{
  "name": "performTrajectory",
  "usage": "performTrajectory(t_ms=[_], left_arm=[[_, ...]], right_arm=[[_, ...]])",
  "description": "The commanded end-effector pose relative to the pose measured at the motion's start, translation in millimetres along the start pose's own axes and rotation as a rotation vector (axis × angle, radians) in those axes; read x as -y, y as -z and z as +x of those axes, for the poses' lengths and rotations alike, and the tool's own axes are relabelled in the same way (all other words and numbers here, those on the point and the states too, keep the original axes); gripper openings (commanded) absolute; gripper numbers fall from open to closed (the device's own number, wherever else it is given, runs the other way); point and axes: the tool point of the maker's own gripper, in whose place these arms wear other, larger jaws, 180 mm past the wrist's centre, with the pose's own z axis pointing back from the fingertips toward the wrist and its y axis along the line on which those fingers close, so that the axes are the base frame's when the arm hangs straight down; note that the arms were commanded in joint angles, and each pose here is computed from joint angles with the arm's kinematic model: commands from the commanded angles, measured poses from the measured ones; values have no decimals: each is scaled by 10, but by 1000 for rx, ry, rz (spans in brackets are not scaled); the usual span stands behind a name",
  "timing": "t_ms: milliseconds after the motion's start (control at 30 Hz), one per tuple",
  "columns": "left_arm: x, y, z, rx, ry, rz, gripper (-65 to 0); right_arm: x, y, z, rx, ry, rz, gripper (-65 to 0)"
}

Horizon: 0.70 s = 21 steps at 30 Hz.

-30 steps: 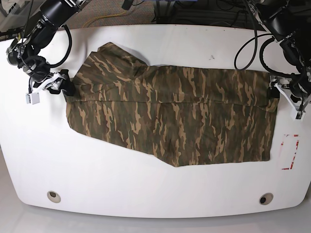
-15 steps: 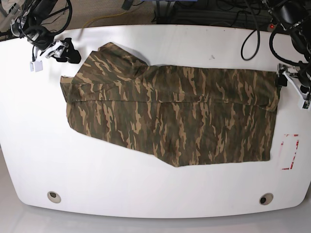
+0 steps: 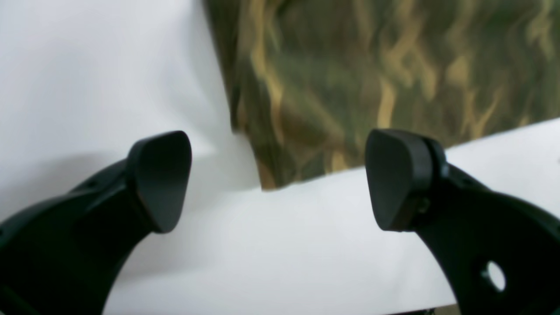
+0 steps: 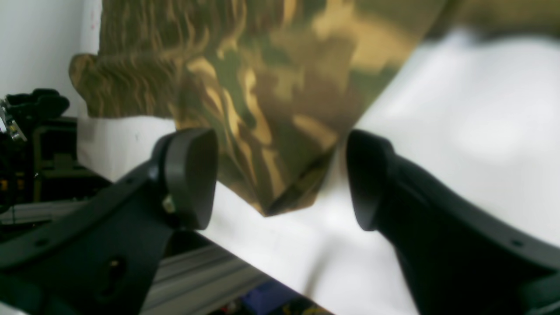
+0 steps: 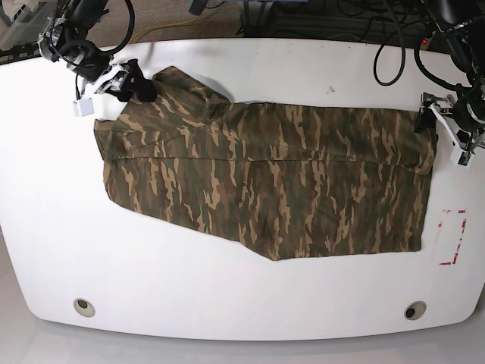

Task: Fold the T-shirt properly
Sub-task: 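Release the right gripper and grasp the bunched shirt corner beside it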

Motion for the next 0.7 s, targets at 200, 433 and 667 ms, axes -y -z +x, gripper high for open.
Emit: performTrajectory(t_ms=[200, 433, 667], left_arm=[[139, 47, 249, 70, 44, -33, -71], [393, 158, 423, 127, 55, -94, -71], [536, 307, 458, 149, 37, -105, -71]], right_arm=[[-244, 191, 79, 16, -41, 84, -282], [-381, 313, 102, 34, -51, 129, -595], [-366, 256, 95, 27, -63, 120, -650]])
